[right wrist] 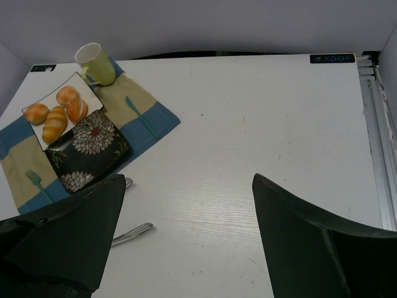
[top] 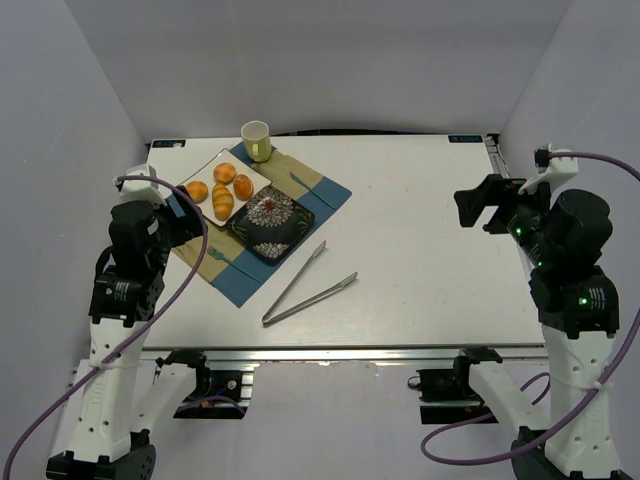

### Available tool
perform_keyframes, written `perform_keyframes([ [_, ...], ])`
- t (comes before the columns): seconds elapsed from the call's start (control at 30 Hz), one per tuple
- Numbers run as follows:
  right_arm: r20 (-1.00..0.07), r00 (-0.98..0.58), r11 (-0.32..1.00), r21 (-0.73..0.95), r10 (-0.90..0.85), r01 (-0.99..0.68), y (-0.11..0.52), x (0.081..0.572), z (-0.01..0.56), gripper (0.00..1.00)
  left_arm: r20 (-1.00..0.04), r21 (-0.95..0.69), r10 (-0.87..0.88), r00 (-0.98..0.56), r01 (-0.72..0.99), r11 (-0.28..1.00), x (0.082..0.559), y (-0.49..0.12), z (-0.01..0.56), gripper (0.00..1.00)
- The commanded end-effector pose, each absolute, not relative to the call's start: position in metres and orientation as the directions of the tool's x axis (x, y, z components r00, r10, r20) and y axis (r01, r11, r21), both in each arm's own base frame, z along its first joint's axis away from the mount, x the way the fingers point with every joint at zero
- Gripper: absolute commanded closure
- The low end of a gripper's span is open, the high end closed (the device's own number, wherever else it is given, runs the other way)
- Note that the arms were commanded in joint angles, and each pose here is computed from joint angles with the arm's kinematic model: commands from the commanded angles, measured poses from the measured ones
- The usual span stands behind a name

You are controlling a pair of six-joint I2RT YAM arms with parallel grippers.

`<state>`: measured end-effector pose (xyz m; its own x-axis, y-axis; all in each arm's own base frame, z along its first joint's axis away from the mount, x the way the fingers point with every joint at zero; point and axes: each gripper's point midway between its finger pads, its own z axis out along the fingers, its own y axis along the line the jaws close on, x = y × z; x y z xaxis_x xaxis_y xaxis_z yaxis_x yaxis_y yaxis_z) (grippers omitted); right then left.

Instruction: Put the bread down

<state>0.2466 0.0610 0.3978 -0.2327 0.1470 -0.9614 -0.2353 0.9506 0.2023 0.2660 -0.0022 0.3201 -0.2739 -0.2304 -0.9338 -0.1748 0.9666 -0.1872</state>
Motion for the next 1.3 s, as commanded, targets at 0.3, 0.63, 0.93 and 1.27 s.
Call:
perform_keyframes([
  [0.3, -0.928, -0.302, 0.944, 0.278, 0.217, -0.176, 0.062, 0.283, 0.400, 0.11, -0.892, -0.201, -0.196, -0.408, -0.030, 0.979, 0.327, -0.047, 0.325, 0.02],
  [0.63, -0.913, -0.340, 0.957, 0.273, 0.224, -0.102, 0.051, 0.264, 0.385, 0.69, -0.574, -0.137, 0.159, -0.803, 0.286, 0.949, 0.279, -0.141, 0.199, 0.41],
  [0.93, -0.886, -0.399, 0.959, 0.279, 0.235, -0.056, 0.047, 0.253, 0.342, 0.11, -0.597, -0.128, 0.337, -0.728, 0.501, 0.856, 0.240, -0.196, 0.165, 0.06],
  [1.27, -0.871, -0.430, 0.958, 0.283, 0.236, -0.046, 0.048, 0.260, 0.342, 0.11, -0.526, 0.065, 0.577, -0.625, 0.647, 0.760, 0.216, -0.229, 0.104, 0.02],
])
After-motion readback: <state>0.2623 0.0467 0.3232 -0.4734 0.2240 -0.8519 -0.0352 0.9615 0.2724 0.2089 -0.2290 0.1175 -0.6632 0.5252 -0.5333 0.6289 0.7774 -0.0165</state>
